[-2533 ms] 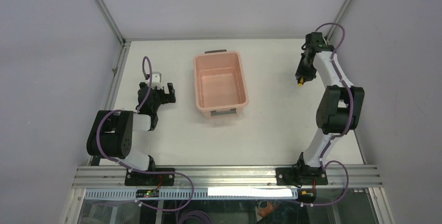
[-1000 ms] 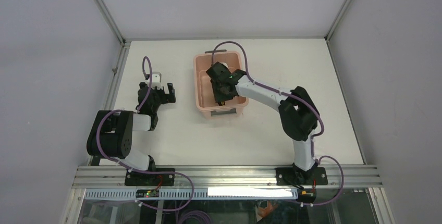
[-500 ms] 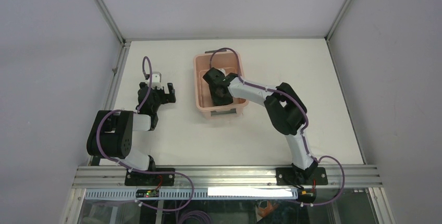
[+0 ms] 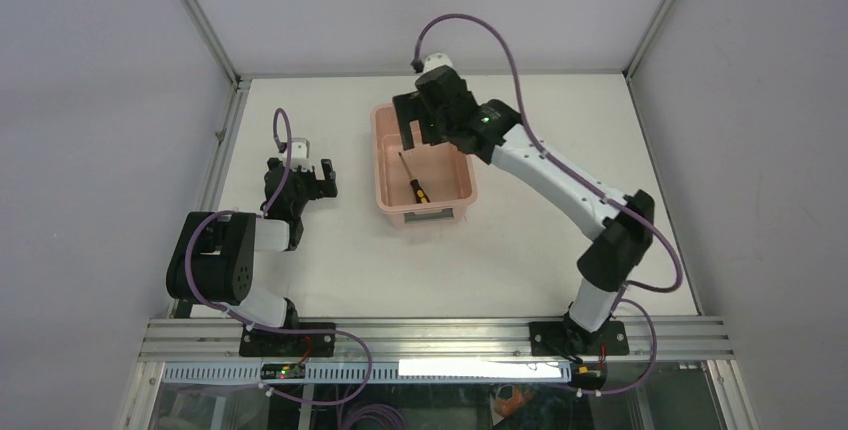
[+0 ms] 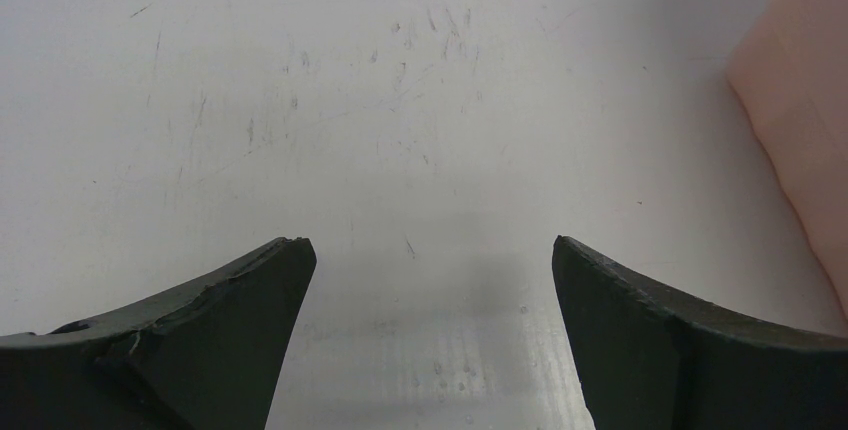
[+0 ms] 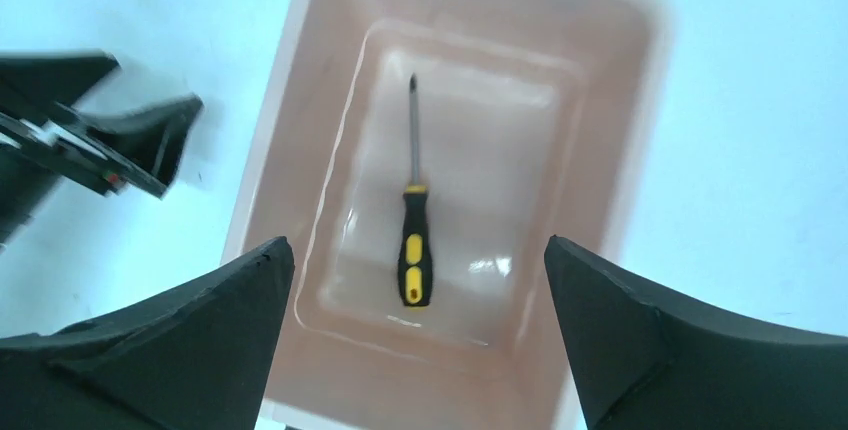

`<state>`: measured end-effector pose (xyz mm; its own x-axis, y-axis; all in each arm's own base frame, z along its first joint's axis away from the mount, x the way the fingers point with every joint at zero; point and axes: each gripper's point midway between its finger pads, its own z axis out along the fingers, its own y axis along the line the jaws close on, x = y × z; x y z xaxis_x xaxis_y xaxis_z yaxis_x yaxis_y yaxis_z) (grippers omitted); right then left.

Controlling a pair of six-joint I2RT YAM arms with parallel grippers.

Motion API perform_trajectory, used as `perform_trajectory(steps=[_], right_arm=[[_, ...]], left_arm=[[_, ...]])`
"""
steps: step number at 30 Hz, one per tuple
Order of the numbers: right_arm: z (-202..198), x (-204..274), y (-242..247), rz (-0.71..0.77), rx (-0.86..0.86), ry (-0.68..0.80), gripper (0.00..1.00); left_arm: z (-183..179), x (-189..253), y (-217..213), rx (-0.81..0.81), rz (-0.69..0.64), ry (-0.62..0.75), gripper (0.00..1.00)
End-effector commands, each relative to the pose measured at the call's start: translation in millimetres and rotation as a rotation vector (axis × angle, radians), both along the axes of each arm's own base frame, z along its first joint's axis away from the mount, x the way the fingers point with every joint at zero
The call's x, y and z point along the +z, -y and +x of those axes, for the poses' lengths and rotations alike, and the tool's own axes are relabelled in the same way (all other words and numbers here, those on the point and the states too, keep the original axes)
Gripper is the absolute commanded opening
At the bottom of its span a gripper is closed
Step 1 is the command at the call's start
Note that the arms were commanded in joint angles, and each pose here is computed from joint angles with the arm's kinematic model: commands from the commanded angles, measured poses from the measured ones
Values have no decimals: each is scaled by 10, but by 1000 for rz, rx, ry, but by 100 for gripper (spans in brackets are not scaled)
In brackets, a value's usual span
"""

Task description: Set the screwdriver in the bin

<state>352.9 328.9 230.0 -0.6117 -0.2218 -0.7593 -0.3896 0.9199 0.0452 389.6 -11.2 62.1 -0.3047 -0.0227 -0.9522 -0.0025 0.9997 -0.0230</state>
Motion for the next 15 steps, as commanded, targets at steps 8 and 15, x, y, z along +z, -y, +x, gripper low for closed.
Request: perform_trajectory(steps=[8,15], right_arm=[[376,897,2312,-177,-422,172,99],[273,953,3585,-122,-715,162,99]], left_arm=[[42,164,49,-9,-20,54,99],[42,164,51,-10,-20,54,99]])
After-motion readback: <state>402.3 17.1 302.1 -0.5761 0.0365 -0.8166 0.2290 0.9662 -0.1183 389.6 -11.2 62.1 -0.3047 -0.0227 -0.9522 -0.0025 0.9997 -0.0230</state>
